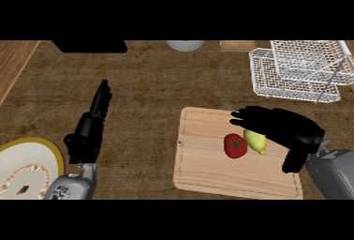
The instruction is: Pick the tomato from the cutting board and place it in the tiered basket
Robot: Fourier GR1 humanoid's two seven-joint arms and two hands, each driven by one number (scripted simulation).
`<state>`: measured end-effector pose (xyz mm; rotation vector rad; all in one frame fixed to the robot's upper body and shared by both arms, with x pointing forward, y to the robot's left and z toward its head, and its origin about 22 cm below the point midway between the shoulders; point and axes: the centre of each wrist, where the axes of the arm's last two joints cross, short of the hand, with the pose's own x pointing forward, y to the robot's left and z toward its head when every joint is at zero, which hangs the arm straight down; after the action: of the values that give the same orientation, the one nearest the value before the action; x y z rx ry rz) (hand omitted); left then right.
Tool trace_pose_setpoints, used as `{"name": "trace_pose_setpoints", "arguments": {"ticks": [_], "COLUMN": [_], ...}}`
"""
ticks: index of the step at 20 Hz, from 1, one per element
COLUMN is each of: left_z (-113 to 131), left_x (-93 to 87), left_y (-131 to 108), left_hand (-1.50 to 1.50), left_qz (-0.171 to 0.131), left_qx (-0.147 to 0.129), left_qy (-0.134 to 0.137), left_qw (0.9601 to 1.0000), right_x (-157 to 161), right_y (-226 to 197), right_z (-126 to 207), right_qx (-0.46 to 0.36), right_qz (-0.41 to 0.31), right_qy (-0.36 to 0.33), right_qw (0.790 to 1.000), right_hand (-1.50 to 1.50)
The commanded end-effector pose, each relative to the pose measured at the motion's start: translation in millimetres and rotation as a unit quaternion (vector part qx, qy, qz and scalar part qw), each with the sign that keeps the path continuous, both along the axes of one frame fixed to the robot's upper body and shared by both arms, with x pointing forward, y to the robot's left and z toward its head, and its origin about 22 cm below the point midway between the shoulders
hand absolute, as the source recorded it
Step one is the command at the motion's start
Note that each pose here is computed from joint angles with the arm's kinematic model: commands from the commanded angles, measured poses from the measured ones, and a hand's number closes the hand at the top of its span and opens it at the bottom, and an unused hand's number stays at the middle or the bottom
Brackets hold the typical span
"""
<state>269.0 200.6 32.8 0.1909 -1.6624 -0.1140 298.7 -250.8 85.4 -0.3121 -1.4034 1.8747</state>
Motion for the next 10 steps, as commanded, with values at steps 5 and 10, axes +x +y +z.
{"name": "trace_pose_setpoints", "arguments": {"ticks": [5, 10], "left_z": [-14.7, 7.8], "left_x": [0.5, 3.6], "left_y": [-6.8, 0.3], "left_hand": [0.00, 0.00], "left_qz": [-0.001, 0.001], "left_qx": [0.000, -0.008], "left_qy": [-0.006, -0.008], "left_qw": [1.0000, 0.9999], "right_x": [-8.2, -6.5], "right_y": [26.6, 12.4], "right_z": [12.7, -30.2], "right_qx": [-0.009, -0.023], "right_qz": [0.010, 0.006], "right_qy": [0.025, 0.030], "right_qw": [1.000, 0.999], "right_hand": [-1.50, -1.50]}}
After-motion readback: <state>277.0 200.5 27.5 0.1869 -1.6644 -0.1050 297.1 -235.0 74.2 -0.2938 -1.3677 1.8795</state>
